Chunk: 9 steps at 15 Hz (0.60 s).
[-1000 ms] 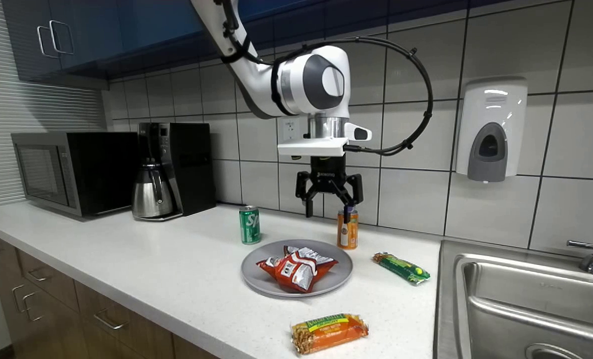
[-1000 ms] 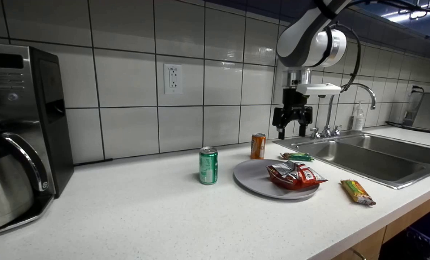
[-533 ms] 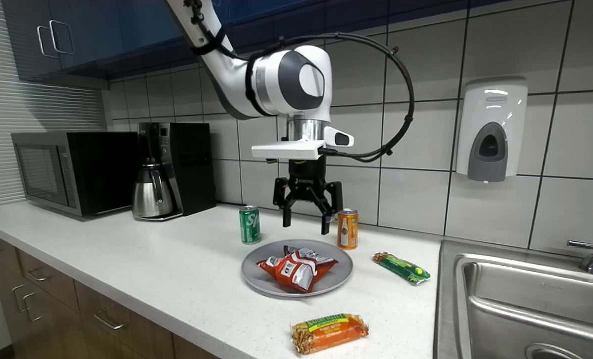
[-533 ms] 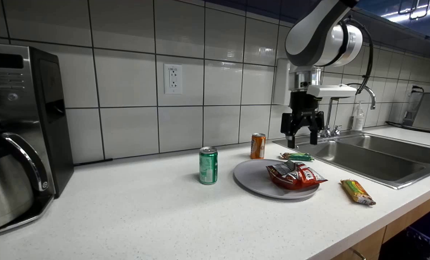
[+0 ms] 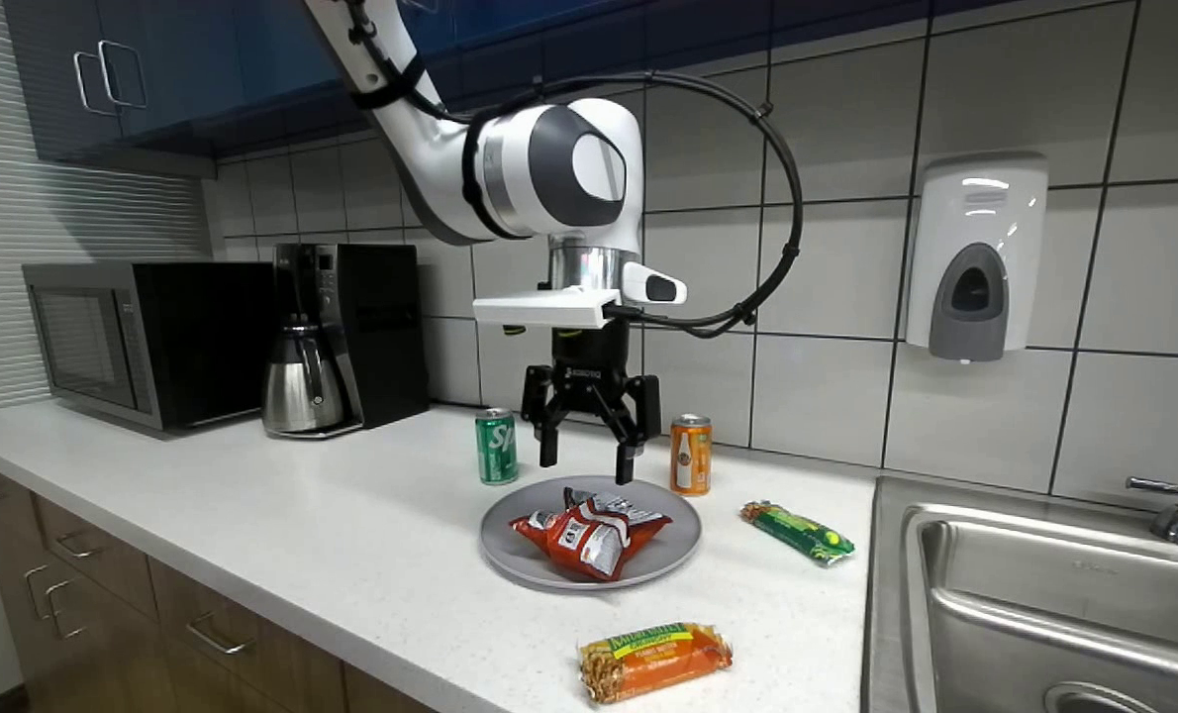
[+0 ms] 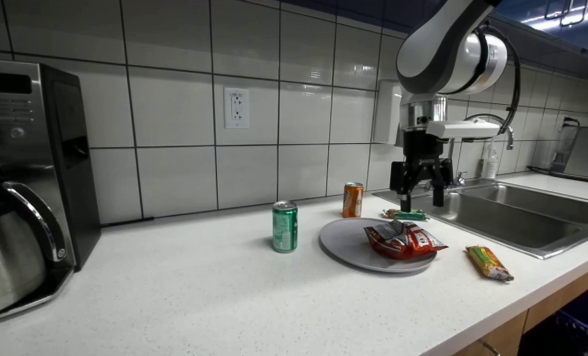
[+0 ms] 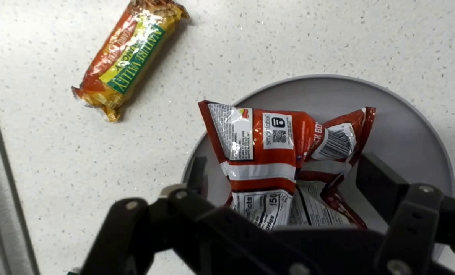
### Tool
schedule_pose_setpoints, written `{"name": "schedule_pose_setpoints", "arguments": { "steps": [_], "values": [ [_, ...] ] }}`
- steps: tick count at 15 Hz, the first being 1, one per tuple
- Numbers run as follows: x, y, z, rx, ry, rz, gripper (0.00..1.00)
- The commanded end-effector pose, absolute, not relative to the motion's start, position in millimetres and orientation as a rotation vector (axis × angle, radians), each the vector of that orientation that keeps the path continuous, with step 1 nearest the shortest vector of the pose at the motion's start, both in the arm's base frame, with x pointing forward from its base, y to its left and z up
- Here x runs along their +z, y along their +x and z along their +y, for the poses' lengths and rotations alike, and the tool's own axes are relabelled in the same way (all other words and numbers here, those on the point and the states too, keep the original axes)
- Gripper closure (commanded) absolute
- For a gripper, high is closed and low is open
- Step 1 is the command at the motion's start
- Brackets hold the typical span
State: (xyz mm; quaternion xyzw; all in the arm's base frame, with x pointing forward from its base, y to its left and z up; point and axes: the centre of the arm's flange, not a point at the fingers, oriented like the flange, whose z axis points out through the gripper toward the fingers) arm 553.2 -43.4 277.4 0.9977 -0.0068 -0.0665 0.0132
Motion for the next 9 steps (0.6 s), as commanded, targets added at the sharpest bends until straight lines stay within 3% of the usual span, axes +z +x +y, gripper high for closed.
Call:
{"name": "schedule_pose_setpoints", "arguments": {
  "steps": [1,9],
  "values": [
    [280.5,548.8,-42.6,-0.181,3.097,-0.055,0.00],
    [271.5,556.9,-38.6,-0.176,3.103,-0.033,0.00]
  ]
}}
